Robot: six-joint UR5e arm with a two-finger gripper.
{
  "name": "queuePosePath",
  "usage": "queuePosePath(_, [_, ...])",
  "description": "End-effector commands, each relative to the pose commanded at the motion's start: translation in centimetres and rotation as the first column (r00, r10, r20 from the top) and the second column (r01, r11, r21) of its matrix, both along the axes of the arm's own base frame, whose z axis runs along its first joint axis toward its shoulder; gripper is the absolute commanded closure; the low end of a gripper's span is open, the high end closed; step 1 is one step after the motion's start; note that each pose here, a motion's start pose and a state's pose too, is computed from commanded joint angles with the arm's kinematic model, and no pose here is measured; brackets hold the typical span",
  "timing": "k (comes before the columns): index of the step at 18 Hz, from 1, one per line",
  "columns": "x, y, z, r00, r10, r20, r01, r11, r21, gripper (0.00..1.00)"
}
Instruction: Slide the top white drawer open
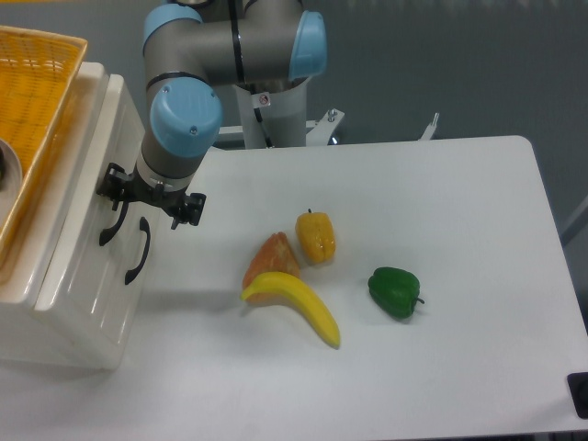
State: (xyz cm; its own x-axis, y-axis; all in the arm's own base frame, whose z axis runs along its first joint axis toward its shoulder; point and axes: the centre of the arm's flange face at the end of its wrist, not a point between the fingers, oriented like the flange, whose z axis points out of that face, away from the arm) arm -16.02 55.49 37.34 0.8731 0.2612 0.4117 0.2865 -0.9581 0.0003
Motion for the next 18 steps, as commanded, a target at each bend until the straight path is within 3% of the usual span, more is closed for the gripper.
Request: queuePosePath(18, [-0.03, -0.08, -0.50, 1.000, 0.002, 0.016, -0.002, 1.000, -0.021, 0.00])
